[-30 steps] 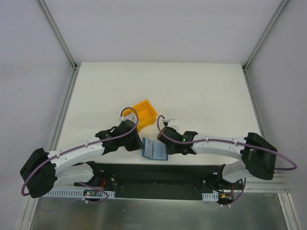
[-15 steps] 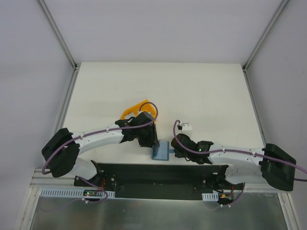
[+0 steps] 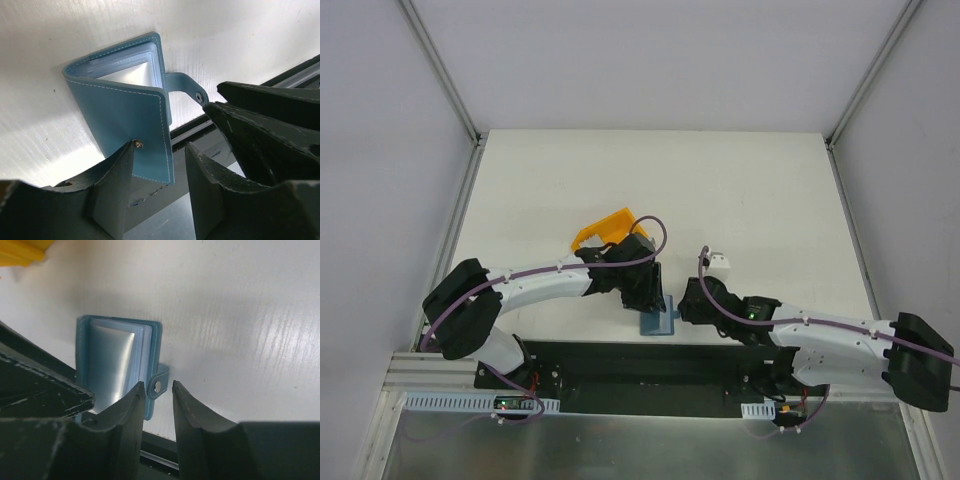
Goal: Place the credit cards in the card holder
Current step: Close the card holder at the center of the board.
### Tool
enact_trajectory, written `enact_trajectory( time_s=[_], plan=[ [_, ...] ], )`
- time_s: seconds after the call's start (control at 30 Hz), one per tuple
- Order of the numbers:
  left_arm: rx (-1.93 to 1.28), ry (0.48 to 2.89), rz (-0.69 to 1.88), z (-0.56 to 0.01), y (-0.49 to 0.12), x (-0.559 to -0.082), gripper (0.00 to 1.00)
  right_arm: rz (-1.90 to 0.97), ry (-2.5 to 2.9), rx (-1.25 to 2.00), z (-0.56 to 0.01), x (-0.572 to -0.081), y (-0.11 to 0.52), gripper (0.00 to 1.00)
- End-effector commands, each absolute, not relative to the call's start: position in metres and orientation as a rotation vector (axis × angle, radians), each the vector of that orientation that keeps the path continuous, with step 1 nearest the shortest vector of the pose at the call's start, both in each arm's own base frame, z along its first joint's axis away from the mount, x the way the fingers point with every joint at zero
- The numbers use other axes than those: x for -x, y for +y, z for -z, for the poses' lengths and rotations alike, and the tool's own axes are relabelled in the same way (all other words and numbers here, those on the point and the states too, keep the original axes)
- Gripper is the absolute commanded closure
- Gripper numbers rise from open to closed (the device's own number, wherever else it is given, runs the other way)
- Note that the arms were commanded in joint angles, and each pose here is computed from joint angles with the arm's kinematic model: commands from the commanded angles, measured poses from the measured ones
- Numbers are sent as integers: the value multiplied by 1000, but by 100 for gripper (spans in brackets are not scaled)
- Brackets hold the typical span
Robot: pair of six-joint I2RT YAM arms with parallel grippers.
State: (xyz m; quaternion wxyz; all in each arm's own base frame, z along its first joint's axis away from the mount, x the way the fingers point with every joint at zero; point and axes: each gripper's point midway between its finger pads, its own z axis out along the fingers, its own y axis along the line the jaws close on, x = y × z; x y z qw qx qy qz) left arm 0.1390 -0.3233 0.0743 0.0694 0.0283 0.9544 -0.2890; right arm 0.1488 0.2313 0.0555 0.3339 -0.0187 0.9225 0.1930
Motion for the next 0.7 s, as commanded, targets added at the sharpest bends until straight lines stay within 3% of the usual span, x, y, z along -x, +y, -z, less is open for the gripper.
enact_trajectory(
  time_s=[0.0,0.07,0.17,0.4,0.67],
  plan=[
    [-196,2814,979,-94,-338,-137,53,-568,2329,-4,-75,-157,232,68],
    [-239,2798,1027,-100,-344,-137,43,-591,2303,-22,-82,-158,230,67],
    [-265,2810,991,-91,-347,-141,38,-603,2272,-59,-88,-159,222,67],
    [-282,2875,950,-62,-359,-147,48,-527,2330,-153,-65,-154,195,70],
    [-229,2935,884,-41,-353,-145,52,-540,2413,-170,-42,-147,193,75]
  ],
)
